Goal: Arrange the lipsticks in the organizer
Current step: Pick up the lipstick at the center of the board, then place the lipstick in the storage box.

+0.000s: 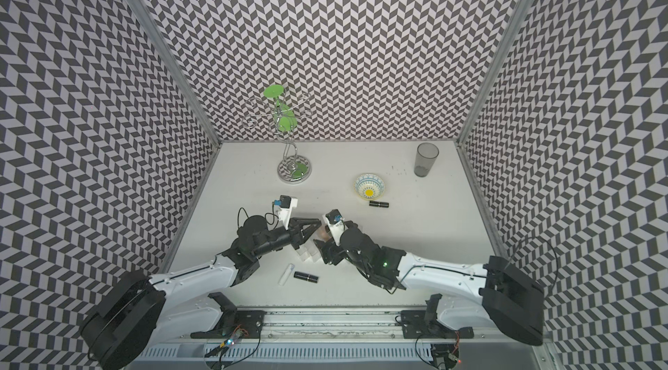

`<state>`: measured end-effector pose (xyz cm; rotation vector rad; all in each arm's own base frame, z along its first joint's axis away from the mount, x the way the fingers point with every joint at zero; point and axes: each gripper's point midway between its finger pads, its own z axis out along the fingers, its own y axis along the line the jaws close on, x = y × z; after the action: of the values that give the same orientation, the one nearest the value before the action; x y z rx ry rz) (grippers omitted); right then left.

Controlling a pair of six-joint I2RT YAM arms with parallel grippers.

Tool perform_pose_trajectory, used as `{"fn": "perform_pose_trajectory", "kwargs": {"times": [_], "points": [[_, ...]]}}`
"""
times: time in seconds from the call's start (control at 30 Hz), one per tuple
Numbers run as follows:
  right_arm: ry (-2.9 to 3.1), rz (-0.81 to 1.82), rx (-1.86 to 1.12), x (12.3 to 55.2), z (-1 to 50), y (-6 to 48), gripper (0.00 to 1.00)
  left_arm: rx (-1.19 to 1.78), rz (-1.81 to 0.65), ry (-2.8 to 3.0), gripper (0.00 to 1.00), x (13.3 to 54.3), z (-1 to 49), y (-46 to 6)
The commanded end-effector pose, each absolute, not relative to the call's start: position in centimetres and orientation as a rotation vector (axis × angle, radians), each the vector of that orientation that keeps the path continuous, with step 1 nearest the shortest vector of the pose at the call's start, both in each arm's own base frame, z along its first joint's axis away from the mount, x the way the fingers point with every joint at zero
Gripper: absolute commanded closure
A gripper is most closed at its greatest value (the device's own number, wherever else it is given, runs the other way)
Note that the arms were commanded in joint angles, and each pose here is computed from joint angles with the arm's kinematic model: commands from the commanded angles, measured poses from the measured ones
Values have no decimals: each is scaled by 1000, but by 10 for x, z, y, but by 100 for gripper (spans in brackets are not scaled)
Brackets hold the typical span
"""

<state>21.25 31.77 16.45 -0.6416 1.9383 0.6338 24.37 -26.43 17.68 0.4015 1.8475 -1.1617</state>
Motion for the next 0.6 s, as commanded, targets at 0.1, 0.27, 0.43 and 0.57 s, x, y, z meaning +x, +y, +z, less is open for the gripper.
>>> {"fn": "perform_pose_trajectory", "kwargs": {"times": [0.1,0.27,0.43,0.57], "points": [[1896,688,-519,211,179,300,15,313,-703,1890,100,276,173,-231],[1912,670,-506,210,171,292,15,273,-535,1937,100,295,163,-219],[1911,660,-496,211,169,287,15,301,-504,1960,100,301,154,-225],[1910,655,-492,211,168,284,15,330,-516,1952,100,298,152,-231]]}}
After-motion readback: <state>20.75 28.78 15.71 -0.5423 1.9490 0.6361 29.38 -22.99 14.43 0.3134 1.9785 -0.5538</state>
